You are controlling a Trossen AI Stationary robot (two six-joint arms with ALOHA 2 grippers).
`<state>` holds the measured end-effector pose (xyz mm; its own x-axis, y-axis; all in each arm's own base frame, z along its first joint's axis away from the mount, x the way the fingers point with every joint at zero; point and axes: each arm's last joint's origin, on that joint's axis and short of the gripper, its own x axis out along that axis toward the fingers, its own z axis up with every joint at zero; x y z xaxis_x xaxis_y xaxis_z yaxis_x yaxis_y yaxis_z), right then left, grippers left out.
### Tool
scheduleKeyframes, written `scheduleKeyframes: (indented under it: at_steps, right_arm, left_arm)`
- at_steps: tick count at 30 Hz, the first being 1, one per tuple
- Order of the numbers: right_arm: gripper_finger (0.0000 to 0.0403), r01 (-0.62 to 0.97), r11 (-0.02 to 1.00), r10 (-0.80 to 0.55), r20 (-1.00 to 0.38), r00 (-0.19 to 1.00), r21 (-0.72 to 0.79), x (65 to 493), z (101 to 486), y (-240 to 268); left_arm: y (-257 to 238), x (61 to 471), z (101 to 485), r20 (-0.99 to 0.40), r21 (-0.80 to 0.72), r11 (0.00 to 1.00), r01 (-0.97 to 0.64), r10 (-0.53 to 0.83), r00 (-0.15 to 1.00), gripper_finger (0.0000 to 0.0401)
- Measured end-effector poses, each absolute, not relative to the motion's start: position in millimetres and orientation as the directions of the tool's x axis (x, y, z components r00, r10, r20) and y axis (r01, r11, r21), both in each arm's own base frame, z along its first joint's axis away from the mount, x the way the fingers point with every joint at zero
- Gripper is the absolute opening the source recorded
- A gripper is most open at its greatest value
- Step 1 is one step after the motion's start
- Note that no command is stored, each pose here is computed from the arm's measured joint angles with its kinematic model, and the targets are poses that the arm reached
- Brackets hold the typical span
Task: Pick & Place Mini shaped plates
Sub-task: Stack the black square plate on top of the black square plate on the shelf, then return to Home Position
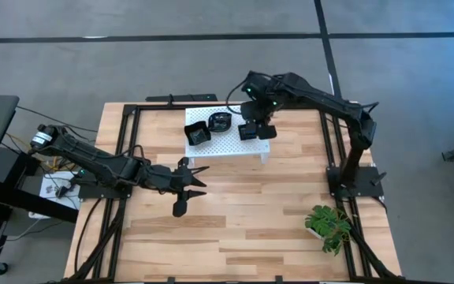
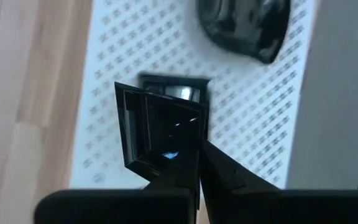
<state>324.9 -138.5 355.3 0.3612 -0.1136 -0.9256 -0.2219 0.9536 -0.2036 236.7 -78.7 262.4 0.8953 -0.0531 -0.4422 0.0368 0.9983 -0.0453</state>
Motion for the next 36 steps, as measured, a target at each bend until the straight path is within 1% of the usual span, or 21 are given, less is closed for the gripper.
scheduleKeyframes:
  at_steps: [5, 7, 9, 11, 18, 21, 26, 33, 36]
  right_arm:
    - [0.0004, -0.248, 0.954, -0.042, -0.896, 0.442, -0.167, 333.7, 351.0, -148.0]
    - [0.0005, -0.258, 0.955, -0.024, -0.904, 0.428, -0.148, 335.6, 346.5, -148.4]
    - [0.0005, -0.256, 0.954, -0.038, -0.912, 0.408, -0.154, 339.8, 340.7, -150.2]
    - [0.0005, -0.261, 0.958, -0.021, -0.931, 0.365, -0.123, 340.6, 333.2, -150.6]
    - [0.0009, -0.26, 0.957, -0.025, -0.93, 0.366, -0.128, 342.7, 331.4, -151.4]
    - [0.0016, -0.257, 0.957, -0.034, -0.93, 0.367, -0.137, 341.3, 333.3, -151.0]
    - [0.0033, -0.239, 0.954, -0.097, -0.94, 0.328, -0.181, 343.0, 328.8, -154.1]
    - [0.0065, -0.245, 0.949, -0.111, -0.939, 0.324, -0.197, 347.3, 326.5, -150.9]
    - [0.0068, -0.23, 0.941, -0.175, -0.939, 0.297, -0.248, 348.1, 326.8, -148.5]
  left_arm:
    - [-78.7, 236.9, 262.9, -0.438, -0.046, 0.998, 0.038, -0.054, 0.897, 0.0117]
    - [-78.8, 237.0, 263.1, -0.435, -0.047, 0.998, 0.038, -0.054, 0.899, 0.0117]
    - [-78.8, 237.1, 263.3, -0.434, -0.047, 0.998, 0.038, -0.055, 0.899, 0.0117]
    - [-78.9, 237.2, 263.6, -0.431, -0.048, 0.998, 0.038, -0.055, 0.9, 0.0117]
    - [-79.0, 237.5, 264.3, -0.425, -0.05, 0.998, 0.038, -0.056, 0.903, 0.0117]
    - [-79.0, 237.5, 264.3, -0.425, -0.05, 0.998, 0.038, -0.056, 0.903, 0.0117]
    - [-79.0, 237.6, 264.4, -0.425, -0.05, 0.998, 0.038, -0.056, 0.904, 0.0117]
    - [-79.0, 237.6, 264.4, -0.425, -0.05, 0.998, 0.038, -0.056, 0.904, 0.0117]
    - [-79.0, 237.6, 264.4, -0.425, -0.05, 0.998, 0.038, -0.056, 0.904, 0.0117]
